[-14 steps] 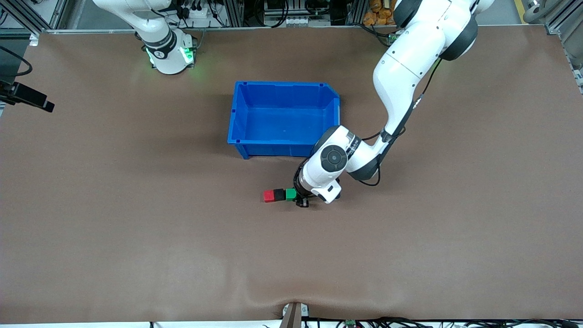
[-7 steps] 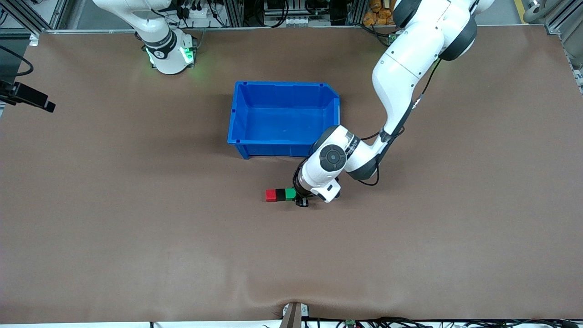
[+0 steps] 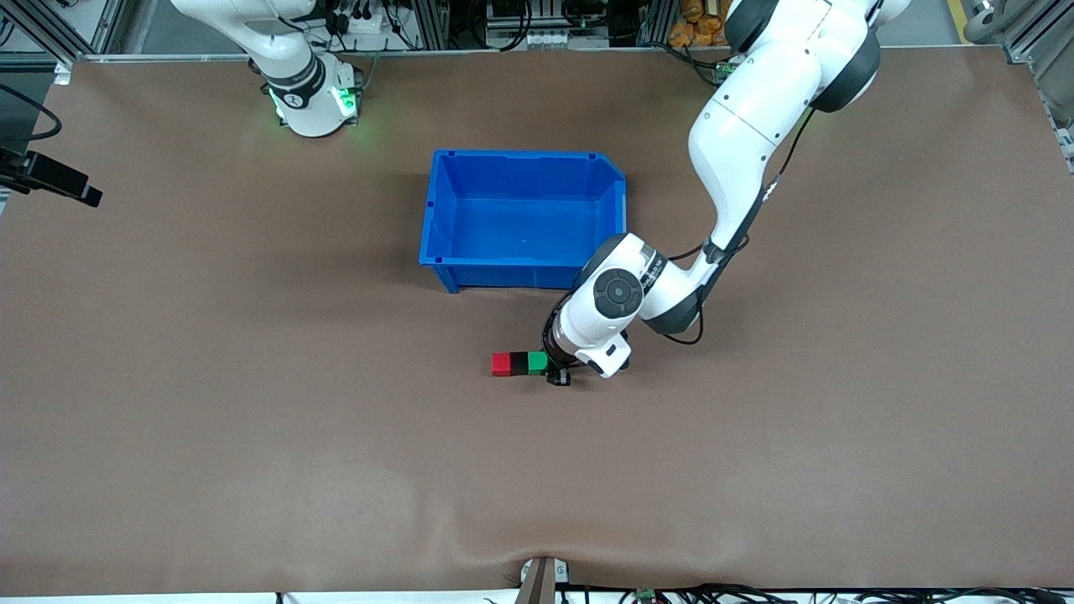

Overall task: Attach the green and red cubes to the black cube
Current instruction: 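Open the left gripper and lift it off the green cube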

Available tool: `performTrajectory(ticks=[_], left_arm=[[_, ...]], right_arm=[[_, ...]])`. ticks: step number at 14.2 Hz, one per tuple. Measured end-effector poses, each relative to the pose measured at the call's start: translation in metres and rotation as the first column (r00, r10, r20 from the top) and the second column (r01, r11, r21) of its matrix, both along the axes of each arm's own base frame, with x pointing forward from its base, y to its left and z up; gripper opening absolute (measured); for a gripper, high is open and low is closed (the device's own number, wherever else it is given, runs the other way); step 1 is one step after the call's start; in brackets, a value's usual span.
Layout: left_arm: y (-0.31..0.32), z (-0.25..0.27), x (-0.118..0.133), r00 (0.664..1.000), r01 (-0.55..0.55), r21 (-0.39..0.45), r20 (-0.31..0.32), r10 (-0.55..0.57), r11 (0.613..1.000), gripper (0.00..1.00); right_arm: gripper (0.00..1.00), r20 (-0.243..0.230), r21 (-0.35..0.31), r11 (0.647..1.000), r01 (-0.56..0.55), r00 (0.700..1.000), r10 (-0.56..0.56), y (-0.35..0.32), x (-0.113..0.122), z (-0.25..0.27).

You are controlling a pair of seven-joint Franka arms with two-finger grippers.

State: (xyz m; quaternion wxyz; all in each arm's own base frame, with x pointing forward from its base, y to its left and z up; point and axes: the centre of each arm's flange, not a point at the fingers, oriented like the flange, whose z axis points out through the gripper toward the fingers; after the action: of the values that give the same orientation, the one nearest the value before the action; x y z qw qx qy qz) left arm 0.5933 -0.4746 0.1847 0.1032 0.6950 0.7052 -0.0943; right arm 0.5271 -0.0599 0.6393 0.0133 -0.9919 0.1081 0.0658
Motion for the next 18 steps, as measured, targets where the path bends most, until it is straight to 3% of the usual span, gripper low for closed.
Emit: performTrajectory(ticks=[15,18], left_arm=[[0.013,0.001,0.013,0.999,0.015,0.020,0.033,-0.016,1.000,0.40],[0.013,0.004,0.015,0.999,0.013,0.016,0.039,-0.014,1.000,0.65]], right_arm=[[1.00,0.000,0.000,1.000,0.000,1.000,0.000,0.000,0.000,0.000],[1.00,0.000,0.000,1.000,0.000,1.000,0.000,0.000,0.000,0.000]])
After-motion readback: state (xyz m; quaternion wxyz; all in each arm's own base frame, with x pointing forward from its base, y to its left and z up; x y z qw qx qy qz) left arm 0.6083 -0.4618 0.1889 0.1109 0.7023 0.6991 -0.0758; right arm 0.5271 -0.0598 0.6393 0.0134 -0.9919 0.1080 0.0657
